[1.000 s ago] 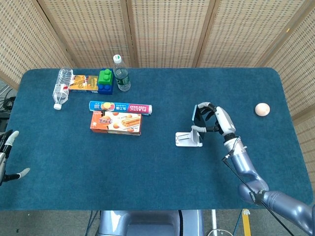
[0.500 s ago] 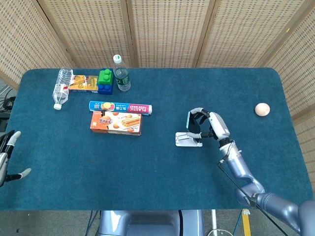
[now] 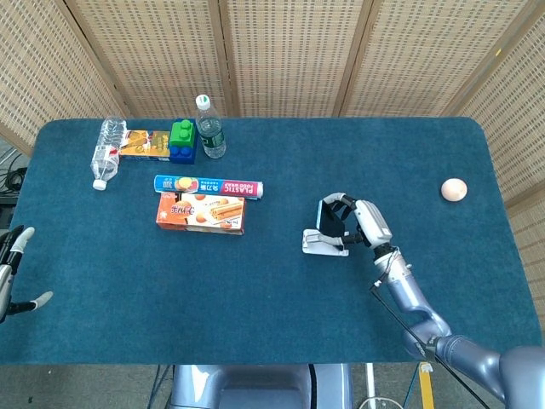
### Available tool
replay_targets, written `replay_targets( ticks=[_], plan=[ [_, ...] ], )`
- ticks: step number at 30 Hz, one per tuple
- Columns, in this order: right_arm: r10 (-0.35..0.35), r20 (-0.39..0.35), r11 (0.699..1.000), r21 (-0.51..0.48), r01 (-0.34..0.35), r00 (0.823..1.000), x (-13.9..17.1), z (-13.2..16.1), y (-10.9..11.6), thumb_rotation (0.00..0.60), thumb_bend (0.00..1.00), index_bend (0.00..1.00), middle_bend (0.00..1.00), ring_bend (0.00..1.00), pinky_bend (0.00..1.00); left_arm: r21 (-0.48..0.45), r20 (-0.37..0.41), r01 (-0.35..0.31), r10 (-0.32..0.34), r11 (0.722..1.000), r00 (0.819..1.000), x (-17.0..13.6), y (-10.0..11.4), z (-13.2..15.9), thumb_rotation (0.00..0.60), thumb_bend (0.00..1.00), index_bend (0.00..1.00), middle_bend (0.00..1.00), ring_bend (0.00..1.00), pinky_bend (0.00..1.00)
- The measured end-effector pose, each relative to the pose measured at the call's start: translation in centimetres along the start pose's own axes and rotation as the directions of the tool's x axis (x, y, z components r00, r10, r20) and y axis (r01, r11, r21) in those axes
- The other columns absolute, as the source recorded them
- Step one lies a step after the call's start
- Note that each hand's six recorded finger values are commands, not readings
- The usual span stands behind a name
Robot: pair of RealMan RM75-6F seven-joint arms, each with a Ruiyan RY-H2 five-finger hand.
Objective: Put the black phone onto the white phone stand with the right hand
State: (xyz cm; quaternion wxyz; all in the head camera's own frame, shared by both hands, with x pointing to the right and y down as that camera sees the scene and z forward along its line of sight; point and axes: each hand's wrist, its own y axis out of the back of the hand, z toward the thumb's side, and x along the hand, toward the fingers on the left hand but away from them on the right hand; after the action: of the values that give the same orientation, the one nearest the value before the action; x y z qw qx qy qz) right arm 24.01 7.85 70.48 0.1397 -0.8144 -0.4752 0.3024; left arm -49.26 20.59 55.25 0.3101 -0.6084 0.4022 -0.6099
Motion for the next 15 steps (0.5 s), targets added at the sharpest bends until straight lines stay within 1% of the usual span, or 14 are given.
replay_targets(
  ticks=[6,10,15],
  plan=[
    [-0.005,0.001,1.0,0.002,0.005,1.0,0.14,-0.48,0.02,0.6,0.31,0.47,0.53,0.51,0.49,0.003,-0.001,0.002,-0.002,1.0,1.0,0.03,-0.09,0.04,0.6,0.0,0.0,0.0,0.0,0.0],
    [-0.019,-0.013,1.0,0.006,0.019,1.0,0.32,-0.52,0.25,0.6,0.31,0.47,0.53,0.51,0.49,0.005,-0.001,0.002,-0.002,1.0,1.0,0.05,-0.11,0.06,0.6,0.0,0.0,0.0,0.0,0.0],
    [-0.018,-0.028,0.999,0.033,0.019,0.999,0.93,-0.68,0.31,0.6,0.31,0.47,0.53,0.51,0.49,0.008,0.0,0.003,-0.003,1.0,1.0,0.06,-0.18,0.16,0.6,0.0,0.0,0.0,0.0,0.0]
  ],
)
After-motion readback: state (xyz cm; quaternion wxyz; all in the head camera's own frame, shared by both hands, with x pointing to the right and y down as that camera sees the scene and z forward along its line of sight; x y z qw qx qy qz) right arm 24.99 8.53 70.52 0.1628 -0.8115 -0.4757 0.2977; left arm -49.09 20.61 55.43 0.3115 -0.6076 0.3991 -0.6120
